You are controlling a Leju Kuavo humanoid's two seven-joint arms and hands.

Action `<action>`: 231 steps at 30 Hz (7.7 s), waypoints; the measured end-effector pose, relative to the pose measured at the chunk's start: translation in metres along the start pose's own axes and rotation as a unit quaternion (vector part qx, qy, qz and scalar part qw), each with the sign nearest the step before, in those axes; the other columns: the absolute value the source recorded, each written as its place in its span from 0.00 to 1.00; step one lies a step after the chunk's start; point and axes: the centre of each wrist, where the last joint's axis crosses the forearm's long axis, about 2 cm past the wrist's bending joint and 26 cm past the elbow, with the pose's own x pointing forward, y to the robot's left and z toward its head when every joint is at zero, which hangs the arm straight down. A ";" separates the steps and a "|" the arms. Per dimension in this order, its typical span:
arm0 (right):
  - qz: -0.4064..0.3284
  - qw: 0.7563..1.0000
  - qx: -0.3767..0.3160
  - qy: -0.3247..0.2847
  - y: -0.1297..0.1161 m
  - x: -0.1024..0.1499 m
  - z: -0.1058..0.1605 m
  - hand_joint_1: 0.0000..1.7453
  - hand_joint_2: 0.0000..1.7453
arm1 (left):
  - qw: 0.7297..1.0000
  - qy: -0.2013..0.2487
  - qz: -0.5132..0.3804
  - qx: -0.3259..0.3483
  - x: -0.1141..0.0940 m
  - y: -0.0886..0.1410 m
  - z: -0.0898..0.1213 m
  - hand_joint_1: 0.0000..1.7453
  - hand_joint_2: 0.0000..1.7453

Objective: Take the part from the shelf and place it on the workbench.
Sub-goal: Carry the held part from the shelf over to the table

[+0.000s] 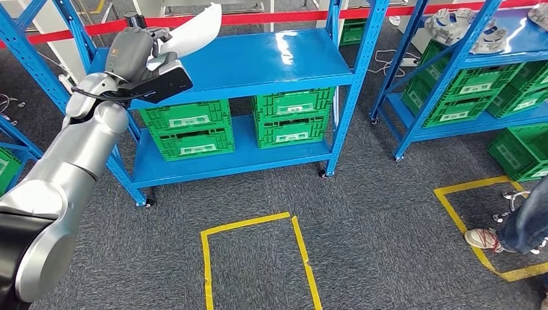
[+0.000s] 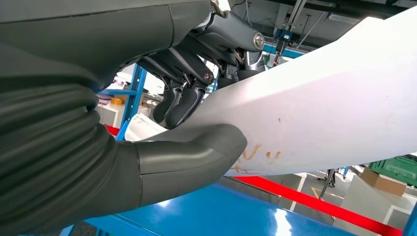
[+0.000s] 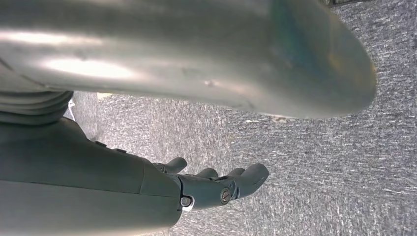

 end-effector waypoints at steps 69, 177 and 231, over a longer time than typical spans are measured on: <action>-0.024 1.000 -0.011 0.016 0.010 -0.007 0.002 0.00 0.00 | 0.997 -0.074 0.013 -0.024 0.060 -0.021 -0.025 0.83 1.00; -0.032 0.999 -0.008 0.008 0.018 -0.007 0.003 0.00 0.00 | 0.999 -0.046 -0.011 -0.005 0.039 -0.018 -0.018 0.83 1.00; -0.011 1.000 0.007 -0.011 0.018 -0.002 0.002 0.00 0.00 | 0.997 0.047 -0.062 0.010 -0.015 0.010 0.006 0.83 1.00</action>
